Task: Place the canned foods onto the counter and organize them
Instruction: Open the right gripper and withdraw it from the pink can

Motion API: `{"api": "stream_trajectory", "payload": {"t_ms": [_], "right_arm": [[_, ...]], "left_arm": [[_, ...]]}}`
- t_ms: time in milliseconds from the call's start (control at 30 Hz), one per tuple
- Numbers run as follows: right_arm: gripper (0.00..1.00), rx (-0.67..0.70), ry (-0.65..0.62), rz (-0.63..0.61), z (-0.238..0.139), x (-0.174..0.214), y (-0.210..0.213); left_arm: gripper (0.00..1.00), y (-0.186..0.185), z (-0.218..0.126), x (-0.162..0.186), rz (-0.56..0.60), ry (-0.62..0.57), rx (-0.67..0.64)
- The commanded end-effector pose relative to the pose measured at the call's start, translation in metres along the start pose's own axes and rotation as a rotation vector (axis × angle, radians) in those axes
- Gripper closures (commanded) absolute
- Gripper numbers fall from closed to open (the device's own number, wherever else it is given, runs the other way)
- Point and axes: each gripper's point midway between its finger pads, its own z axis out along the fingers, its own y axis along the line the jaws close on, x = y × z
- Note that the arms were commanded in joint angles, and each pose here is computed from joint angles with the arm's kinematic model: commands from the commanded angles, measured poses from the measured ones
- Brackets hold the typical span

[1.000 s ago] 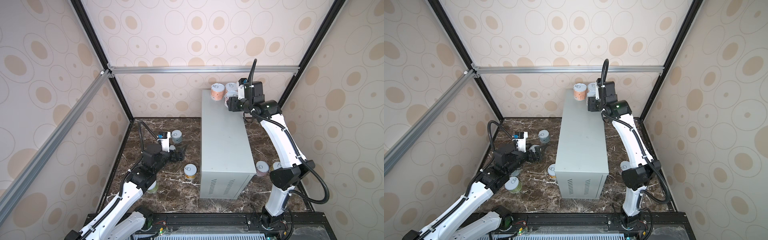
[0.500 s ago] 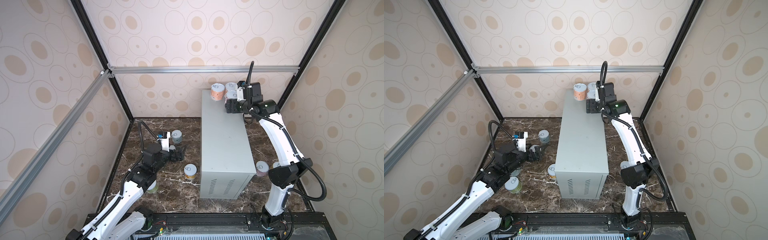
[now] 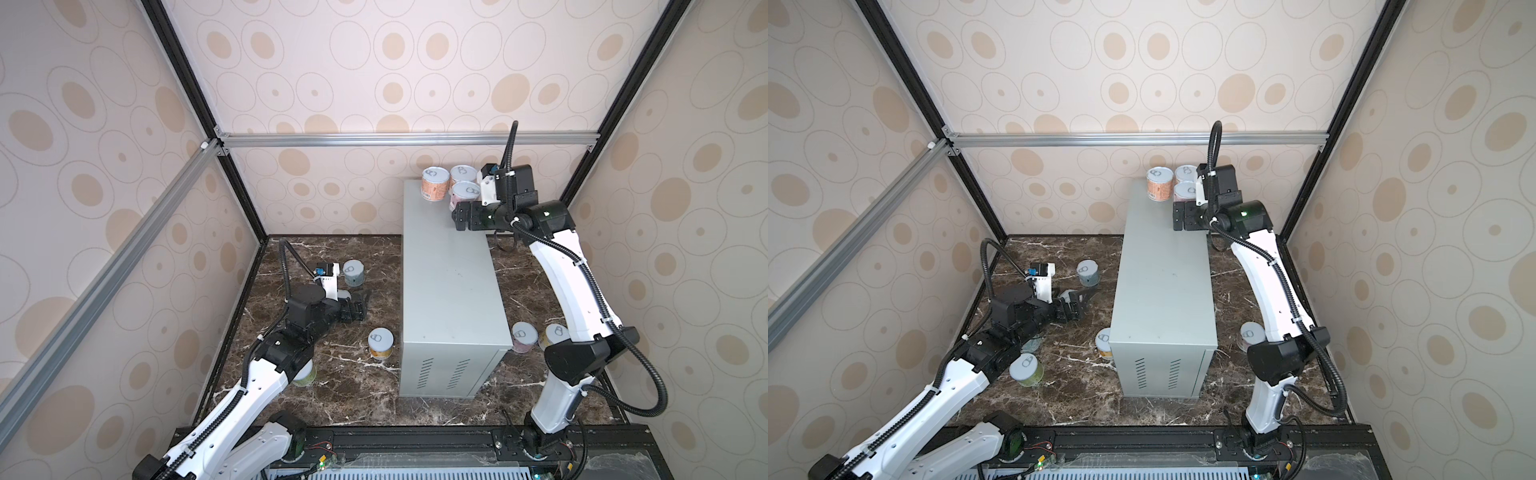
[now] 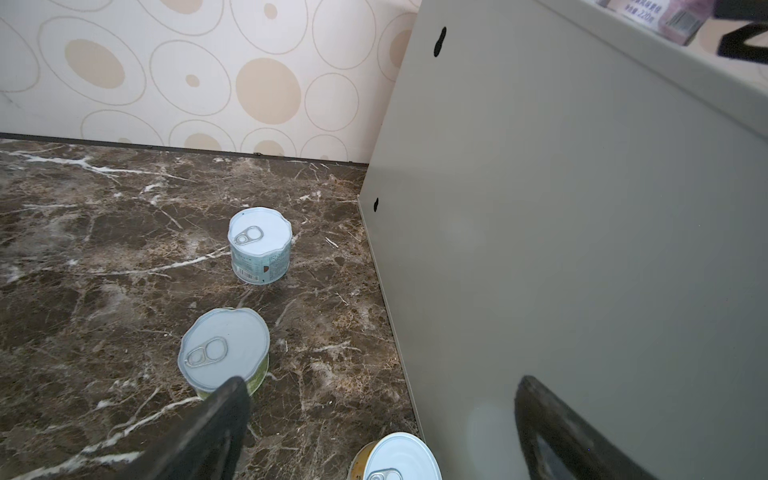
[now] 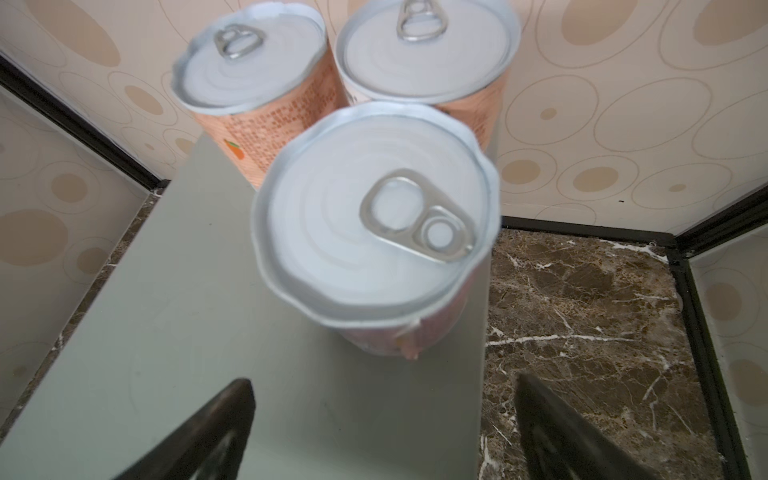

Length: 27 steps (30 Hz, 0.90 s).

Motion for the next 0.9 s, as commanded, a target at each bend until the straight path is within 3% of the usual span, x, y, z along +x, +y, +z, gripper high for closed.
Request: {"api": "stream_trajectory", "payload": {"t_ms": [0, 500, 667, 867], "right_arm": [[0.01, -0.032, -0.029, 0.013, -0.029, -0.003, 0.003], [0.0, -0.172, -0.158, 0.028, -0.115, 0.019, 0.016], [0.0, -0.141, -0.212, 0.069, -0.142, 0.041, 0.003], [0.01, 0.005, -0.198, 0.124, -0.167, 0.079, -0.031]], "left_arm": [[0.01, 0.003, -0.011, -0.025, 0.009, -0.046, -0.045], [0.01, 0.023, -0.038, -0.021, 0.045, 0.014, -0.167], [0.01, 0.028, -0.036, -0.013, 0.047, 0.033, -0.189], [0.01, 0.043, -0.023, 0.002, 0.052, 0.091, -0.261]]}}
